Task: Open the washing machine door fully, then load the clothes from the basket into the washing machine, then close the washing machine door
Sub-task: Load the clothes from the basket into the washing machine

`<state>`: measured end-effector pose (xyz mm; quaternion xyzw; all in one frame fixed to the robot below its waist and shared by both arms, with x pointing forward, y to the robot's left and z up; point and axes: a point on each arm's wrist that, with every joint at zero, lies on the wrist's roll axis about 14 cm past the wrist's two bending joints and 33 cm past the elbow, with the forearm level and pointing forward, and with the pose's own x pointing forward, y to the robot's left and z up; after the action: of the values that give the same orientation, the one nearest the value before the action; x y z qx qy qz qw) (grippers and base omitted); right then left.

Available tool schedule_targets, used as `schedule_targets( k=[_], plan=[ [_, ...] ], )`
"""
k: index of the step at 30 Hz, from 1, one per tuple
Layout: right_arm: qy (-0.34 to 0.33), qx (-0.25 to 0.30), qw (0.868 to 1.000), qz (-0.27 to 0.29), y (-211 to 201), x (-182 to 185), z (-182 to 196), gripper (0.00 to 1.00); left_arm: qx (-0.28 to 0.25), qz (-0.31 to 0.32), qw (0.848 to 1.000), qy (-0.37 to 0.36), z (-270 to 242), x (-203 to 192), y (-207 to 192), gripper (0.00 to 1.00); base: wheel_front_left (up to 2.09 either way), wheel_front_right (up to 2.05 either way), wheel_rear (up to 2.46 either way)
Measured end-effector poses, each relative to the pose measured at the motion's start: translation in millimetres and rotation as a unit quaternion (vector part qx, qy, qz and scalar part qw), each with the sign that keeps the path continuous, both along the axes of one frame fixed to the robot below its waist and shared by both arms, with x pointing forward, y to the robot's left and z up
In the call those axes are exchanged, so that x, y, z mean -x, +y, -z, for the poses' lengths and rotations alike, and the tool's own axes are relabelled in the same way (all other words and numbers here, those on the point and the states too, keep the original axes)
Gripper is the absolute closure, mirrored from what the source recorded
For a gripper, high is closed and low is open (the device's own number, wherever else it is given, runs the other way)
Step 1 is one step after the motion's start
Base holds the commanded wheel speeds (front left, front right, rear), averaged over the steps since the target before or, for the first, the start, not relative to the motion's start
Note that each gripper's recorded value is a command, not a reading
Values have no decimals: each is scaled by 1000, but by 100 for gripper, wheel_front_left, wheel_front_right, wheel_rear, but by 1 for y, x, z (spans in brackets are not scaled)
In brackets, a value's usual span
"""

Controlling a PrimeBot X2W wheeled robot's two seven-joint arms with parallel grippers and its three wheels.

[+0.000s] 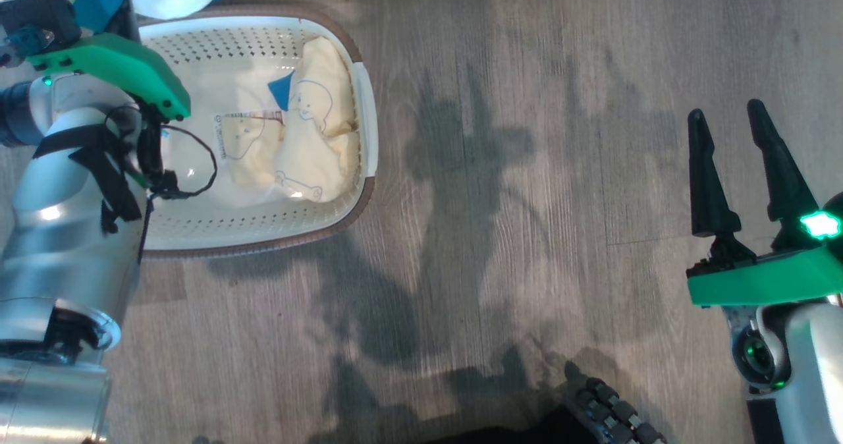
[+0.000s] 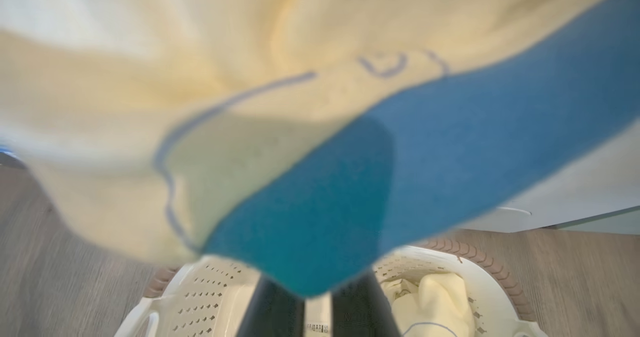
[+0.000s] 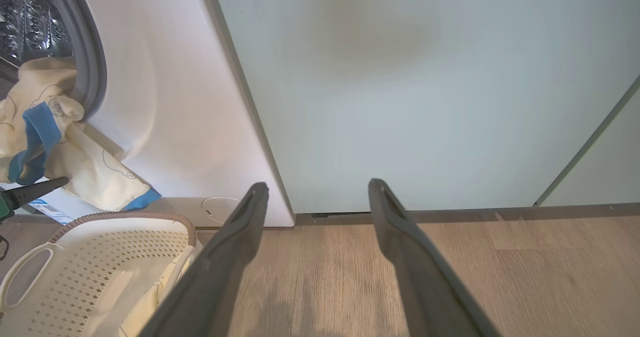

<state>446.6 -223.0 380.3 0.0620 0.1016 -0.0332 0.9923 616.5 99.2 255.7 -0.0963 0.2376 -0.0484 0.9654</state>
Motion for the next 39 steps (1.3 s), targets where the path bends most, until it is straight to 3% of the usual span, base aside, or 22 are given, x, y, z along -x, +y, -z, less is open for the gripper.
schedule_targets(
  k=[22,39],
  plan=[
    [-27,-26,999,-17,18,-13,-12,0,-17,23,999,-16,-32,19,16,100,0,0,0],
    [-54,-61,996,-20,28,-12,-34,0,-48,72,994,-74,-115,-6,16,100,0,0,0]
  ],
)
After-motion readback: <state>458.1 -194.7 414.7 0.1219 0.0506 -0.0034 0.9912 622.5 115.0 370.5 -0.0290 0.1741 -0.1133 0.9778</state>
